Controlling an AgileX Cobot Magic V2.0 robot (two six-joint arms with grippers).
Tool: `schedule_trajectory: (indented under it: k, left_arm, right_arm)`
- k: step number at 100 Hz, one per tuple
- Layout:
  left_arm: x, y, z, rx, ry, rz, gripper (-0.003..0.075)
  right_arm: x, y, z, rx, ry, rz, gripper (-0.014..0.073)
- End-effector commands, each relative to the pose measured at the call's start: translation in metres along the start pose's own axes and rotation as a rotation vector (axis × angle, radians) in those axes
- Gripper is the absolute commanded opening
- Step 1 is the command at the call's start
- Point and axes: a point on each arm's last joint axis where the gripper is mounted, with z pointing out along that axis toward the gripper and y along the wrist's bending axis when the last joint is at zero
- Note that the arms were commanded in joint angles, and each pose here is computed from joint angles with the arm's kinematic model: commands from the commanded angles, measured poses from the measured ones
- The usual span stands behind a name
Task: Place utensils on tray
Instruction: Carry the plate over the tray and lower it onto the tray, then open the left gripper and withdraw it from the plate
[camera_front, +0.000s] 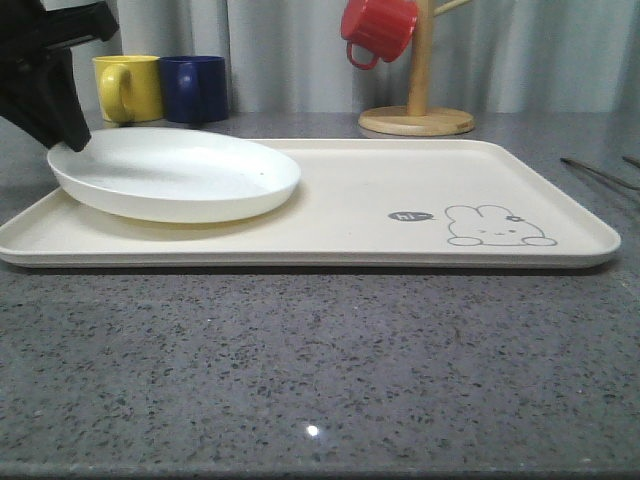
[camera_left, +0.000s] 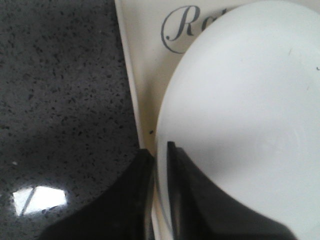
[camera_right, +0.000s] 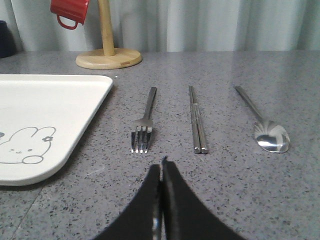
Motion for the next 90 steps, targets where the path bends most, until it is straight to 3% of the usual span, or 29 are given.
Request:
schedule_trajectory:
  k: [1, 10, 20, 26, 33, 47, 63, 90]
  left_arm:
    - [-0.008, -0.010, -0.021, 0.018, -0.100, 0.028, 0.0232]
    - [-0.008, -0.010, -0.021, 0.018, -0.100, 0.028, 0.0374]
    - [-0.008, -0.010, -0.023, 0.009, -0.104, 0.036, 0.0400]
    - [-0.009, -0.009, -0.027, -0.006, -0.125, 0.048, 0.0367]
    - [-0.010, -0.009, -0.038, -0.030, -0.172, 0.057, 0.0273]
    - [-0.008, -0.007, -0.071, -0.121, -0.302, 0.051, -0.0015]
    - [0.012, -0.005, -0.109, -0.208, -0.409, 0.107, -0.0019]
    - [0.079, -0.005, -0.146, -0.192, -0.582, 0.133, -0.0019]
  right_arm:
    - [-0.008, 0.000, -0.002, 0.000, -0.093, -0.009, -0.0062]
    - [-0.008, 0.000, -0.002, 0.000, -0.093, -0.009, -0.0062]
    - [-0.008, 0.000, -0.002, 0.000, -0.093, -0.009, -0.0062]
    - [-0.008, 0.000, -0.002, 0.000, -0.093, -0.009, -0.0062]
    - [-0.008, 0.000, -0.002, 0.000, -0.093, -0.009, -0.0062]
    - [-0.008, 0.000, -0.002, 0.000, -0.093, -0.009, -0.0062]
    - [-0.008, 0.000, -0.002, 0.000, -0.093, -0.009, -0.0062]
    - [-0.008, 0.000, -0.002, 0.000, -0.093, -0.009, -0.0062]
